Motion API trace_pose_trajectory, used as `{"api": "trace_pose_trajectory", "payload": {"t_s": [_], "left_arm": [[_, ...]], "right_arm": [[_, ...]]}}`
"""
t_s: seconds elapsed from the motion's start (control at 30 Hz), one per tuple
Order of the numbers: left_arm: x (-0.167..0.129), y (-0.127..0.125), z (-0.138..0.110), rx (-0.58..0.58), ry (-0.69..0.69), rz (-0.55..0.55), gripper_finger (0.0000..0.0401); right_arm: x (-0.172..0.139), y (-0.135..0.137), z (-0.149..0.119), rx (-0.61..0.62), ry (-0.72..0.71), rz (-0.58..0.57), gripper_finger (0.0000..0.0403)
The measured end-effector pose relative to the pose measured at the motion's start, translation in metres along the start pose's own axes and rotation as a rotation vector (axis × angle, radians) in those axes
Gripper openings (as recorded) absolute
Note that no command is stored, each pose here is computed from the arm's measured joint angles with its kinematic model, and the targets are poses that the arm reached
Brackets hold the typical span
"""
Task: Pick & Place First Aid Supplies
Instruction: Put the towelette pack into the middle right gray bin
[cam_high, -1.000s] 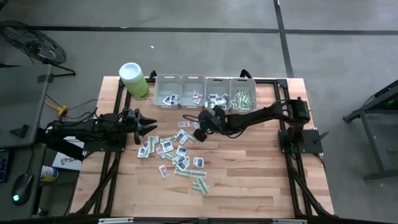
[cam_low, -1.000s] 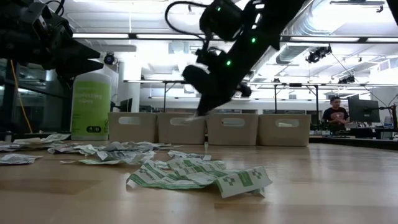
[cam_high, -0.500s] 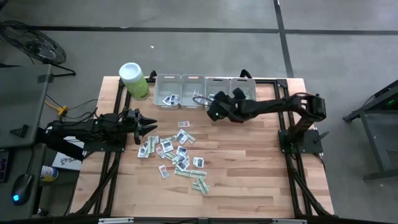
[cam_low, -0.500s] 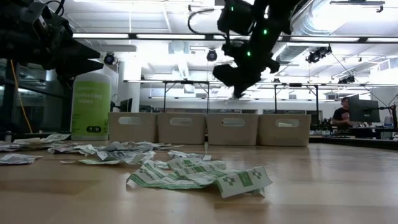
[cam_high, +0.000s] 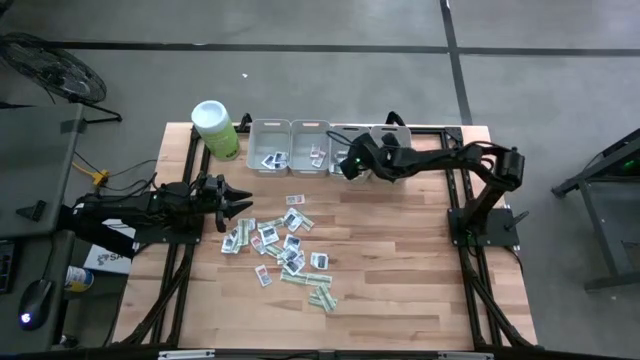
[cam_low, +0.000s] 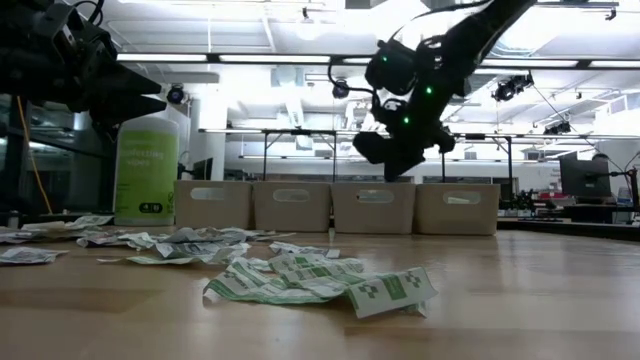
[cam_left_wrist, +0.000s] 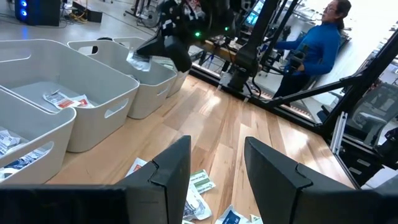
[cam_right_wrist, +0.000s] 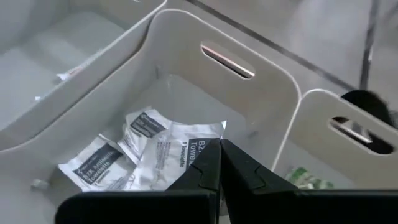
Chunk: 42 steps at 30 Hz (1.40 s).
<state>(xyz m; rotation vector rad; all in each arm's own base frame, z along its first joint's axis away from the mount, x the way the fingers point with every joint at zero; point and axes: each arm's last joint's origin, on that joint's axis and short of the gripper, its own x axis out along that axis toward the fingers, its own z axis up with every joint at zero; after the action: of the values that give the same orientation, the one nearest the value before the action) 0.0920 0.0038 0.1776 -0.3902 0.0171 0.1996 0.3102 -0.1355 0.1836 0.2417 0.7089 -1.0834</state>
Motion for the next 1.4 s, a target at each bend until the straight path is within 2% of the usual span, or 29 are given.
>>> {"api": "trace_pose_trajectory", "payload": {"t_s": [0.23, 1.4], "left_arm": [[0.0000, 0.0000, 0.0001, 0.000, 0.000, 0.000, 0.0150], [0.0000, 0.0000, 0.0001, 0.000, -0.001, 0.000, 0.0150]], "right_arm": [[0.0083, -0.0054, -0.0047, 0.072, -0.016, 0.037, 0.0000], [0.0083, -0.0044, -0.0045, 0.046, -0.014, 0.060, 0.0001]]}}
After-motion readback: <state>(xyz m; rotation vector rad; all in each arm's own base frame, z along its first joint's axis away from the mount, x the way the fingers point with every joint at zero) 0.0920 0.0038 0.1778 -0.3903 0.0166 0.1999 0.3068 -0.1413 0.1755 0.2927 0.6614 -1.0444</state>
